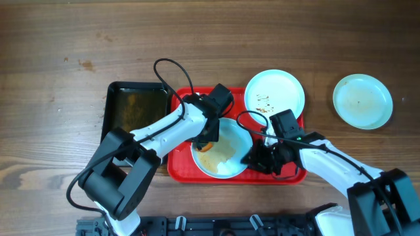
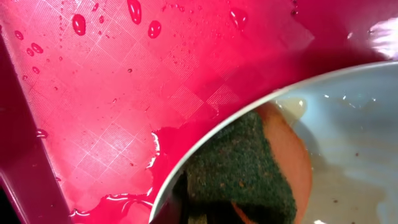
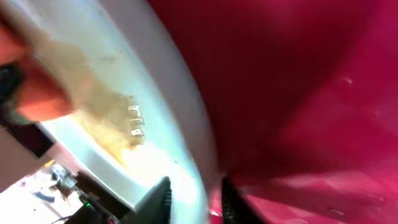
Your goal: Clean dirty plates on tray and stack at the side
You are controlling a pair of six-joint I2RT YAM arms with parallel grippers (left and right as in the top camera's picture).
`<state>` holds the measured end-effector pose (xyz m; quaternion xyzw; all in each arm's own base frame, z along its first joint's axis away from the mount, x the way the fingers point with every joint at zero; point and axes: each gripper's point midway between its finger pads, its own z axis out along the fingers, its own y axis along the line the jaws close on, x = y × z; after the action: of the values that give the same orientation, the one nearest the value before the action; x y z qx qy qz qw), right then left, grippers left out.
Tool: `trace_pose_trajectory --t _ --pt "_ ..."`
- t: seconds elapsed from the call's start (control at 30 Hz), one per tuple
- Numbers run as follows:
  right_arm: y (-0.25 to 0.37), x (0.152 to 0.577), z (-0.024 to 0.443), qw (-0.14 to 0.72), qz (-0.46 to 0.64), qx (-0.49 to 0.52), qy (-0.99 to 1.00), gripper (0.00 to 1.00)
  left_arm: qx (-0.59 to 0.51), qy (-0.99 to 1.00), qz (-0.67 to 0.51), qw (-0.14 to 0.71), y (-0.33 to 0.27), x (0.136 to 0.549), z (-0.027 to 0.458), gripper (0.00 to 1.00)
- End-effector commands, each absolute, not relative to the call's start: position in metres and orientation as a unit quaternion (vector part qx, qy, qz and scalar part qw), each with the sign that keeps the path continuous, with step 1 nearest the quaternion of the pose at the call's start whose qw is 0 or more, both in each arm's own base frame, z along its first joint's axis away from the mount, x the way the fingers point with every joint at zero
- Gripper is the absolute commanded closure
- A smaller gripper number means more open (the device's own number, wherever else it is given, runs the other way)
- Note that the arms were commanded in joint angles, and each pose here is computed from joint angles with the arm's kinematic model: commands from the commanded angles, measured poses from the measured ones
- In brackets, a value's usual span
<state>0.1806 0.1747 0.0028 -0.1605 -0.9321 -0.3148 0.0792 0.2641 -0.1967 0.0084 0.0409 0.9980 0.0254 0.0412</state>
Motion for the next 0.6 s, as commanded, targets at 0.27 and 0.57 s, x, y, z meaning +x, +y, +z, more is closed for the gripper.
trace_pose_trajectory --t 0.27,0.57 --pt "0.150 0.184 -0.025 0.052 -0.242 -0.199 -0.948 0.95 0.047 0.998 0.012 0.036 -0.201 0.264 0.014 0.96" --pt "0.148 0.182 -0.026 0.054 -0.238 -0.203 -0.948 0.95 0.057 0.997 -0.022 0.048 -0.210 0.264 0.034 0.96"
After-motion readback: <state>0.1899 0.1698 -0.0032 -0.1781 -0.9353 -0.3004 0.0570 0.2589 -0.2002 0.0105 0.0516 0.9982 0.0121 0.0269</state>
